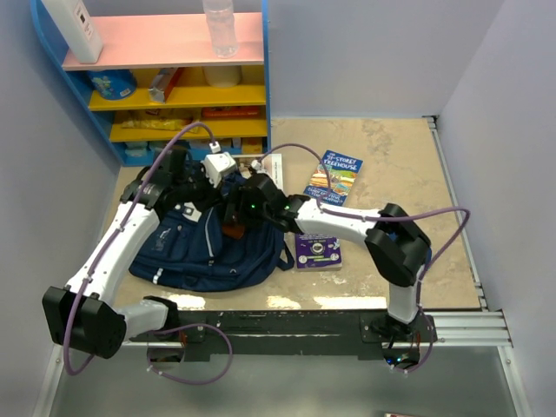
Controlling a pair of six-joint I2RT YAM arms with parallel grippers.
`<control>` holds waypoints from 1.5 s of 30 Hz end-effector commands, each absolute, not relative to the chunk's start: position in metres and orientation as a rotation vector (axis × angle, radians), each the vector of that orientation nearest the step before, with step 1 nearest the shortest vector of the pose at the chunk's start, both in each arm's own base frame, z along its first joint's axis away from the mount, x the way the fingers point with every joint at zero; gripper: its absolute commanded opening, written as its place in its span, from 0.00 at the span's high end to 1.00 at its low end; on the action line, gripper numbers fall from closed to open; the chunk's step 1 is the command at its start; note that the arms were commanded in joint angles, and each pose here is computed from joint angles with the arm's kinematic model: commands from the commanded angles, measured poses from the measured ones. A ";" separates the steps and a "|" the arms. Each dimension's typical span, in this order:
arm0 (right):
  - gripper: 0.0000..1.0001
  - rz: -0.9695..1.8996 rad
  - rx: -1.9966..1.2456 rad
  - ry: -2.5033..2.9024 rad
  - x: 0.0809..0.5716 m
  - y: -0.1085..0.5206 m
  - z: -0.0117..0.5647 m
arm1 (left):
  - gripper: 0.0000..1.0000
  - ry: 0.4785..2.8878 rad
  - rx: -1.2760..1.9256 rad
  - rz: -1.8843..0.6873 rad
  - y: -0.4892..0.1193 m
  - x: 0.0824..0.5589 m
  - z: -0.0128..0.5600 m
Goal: Pack the student bag
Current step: Place the personal item in the student bag.
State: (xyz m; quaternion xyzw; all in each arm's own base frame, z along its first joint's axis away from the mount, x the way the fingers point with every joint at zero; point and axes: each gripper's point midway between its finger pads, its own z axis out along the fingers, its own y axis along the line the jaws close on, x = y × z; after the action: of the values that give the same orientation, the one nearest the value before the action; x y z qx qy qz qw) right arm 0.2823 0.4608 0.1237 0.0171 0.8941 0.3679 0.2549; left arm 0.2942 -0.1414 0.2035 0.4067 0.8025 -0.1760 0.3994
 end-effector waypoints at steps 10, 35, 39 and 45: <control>1.00 1.048 -0.090 2.434 0.242 0.469 0.085 | 1.00 1.750 1.128 -0.593 -0.182 0.288 0.271; 0.42 1.144 -0.032 2.114 0.241 0.393 0.154 | 1.00 1.773 1.232 -0.721 -0.187 0.259 0.257; 0.42 1.108 -0.068 1.974 0.235 0.364 0.181 | 1.00 1.819 1.225 -0.707 -0.186 0.271 0.233; 0.41 1.067 -0.287 1.895 0.197 0.352 0.197 | 1.00 1.813 1.166 -0.732 -0.195 0.289 0.233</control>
State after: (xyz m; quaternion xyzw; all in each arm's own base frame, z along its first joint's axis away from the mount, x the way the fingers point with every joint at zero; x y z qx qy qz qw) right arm 0.2120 0.3547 0.1790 -0.0513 0.7941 0.4447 0.4112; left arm 0.2621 -0.1786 0.2092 0.4636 0.7611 -0.2828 0.3547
